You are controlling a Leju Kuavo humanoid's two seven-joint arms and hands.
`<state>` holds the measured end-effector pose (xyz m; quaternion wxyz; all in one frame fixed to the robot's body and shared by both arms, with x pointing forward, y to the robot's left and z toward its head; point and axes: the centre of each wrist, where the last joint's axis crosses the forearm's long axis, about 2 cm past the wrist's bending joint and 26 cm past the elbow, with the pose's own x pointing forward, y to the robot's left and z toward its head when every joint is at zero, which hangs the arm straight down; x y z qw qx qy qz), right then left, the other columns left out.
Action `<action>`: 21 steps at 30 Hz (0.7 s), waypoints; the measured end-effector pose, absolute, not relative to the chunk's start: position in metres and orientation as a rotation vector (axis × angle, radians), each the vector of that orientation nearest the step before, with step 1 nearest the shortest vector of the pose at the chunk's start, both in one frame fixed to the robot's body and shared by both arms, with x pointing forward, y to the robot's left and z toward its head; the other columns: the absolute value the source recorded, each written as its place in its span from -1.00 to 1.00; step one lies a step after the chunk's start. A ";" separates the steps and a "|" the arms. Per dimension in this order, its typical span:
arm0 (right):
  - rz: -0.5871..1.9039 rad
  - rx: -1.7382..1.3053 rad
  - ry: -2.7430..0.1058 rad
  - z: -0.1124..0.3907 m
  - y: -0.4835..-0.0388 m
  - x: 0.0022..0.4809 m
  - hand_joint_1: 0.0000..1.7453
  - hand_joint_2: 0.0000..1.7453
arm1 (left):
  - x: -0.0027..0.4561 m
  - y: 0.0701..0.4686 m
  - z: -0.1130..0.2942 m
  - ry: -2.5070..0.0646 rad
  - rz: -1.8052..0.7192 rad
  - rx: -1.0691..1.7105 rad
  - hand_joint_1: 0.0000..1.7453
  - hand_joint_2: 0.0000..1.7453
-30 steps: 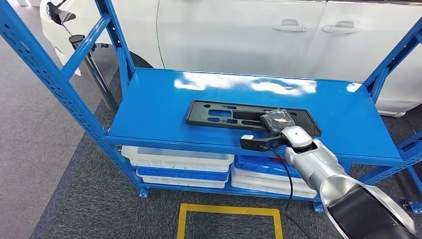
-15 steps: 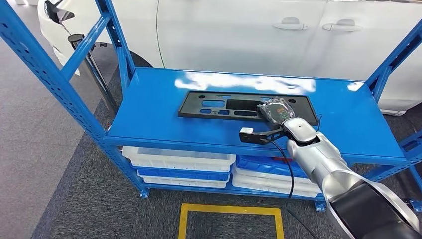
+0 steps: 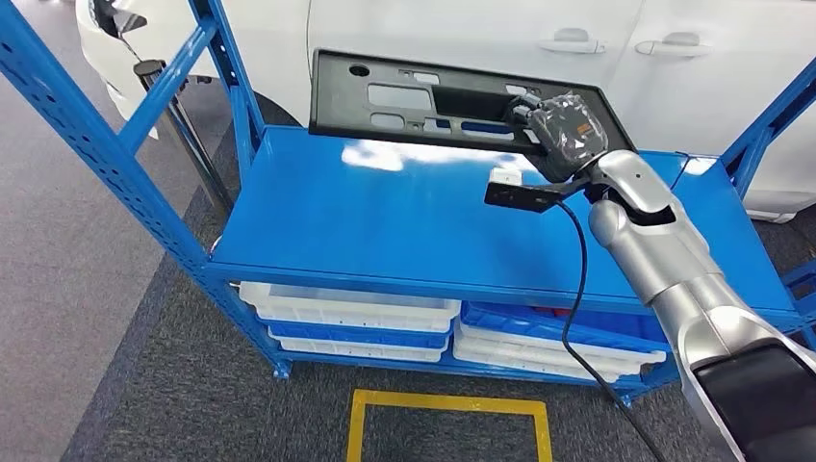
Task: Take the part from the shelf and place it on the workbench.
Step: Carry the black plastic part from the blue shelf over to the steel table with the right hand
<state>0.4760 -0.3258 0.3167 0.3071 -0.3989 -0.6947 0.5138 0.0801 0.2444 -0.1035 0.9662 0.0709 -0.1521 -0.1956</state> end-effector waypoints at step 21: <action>0.771 0.128 -2.550 0.289 -0.241 0.386 1.00 1.00 | 0.086 0.246 -0.102 -0.308 -0.379 0.178 -1.00 -1.00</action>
